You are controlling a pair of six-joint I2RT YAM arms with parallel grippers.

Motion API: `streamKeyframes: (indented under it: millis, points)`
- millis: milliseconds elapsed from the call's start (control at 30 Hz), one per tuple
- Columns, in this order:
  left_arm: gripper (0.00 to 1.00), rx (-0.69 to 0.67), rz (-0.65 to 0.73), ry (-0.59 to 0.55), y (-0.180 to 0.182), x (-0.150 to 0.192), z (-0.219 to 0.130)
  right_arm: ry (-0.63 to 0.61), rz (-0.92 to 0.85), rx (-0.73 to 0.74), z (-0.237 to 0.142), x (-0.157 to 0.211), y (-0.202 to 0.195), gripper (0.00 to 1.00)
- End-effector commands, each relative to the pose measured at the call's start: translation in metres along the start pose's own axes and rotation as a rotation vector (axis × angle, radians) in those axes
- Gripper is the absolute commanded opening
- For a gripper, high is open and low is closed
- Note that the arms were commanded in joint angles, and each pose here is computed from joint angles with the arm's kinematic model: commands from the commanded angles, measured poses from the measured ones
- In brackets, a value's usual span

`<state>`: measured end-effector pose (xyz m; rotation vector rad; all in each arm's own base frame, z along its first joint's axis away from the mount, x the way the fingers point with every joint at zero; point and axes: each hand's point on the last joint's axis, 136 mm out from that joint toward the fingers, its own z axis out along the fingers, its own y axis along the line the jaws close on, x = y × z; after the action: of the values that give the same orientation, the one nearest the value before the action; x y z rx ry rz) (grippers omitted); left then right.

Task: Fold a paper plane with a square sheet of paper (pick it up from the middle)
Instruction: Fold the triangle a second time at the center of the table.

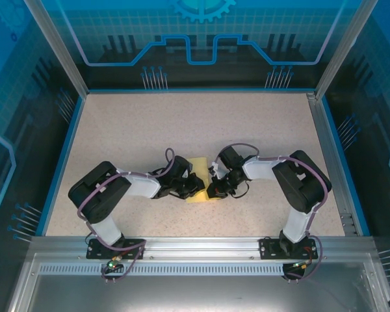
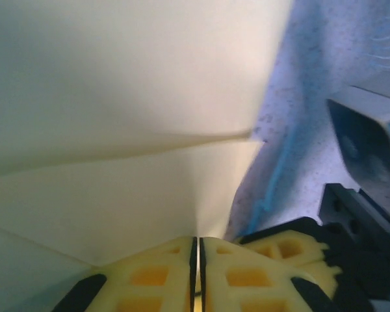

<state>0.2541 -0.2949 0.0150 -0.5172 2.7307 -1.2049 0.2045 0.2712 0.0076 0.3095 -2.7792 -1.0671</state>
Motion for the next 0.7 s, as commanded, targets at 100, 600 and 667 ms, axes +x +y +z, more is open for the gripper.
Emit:
streamKeyframes:
  millis: [100, 600, 667]
  points:
    - [0.04, -0.103, -0.049, -0.048, 0.035, -0.001, 0.005, 0.053, 0.079, 0.139, 0.014, 0.020, -0.039, 0.04]
    - [0.12, -0.125, 0.029, -0.138, 0.028, -0.022, -0.018, 0.070, 0.085, 0.178, 0.015, 0.026, -0.047, 0.02]
    - [0.12, -0.126, 0.028, -0.146, 0.030, -0.026, -0.020, 0.071, 0.086, 0.179, 0.014, 0.027, -0.047, 0.02]
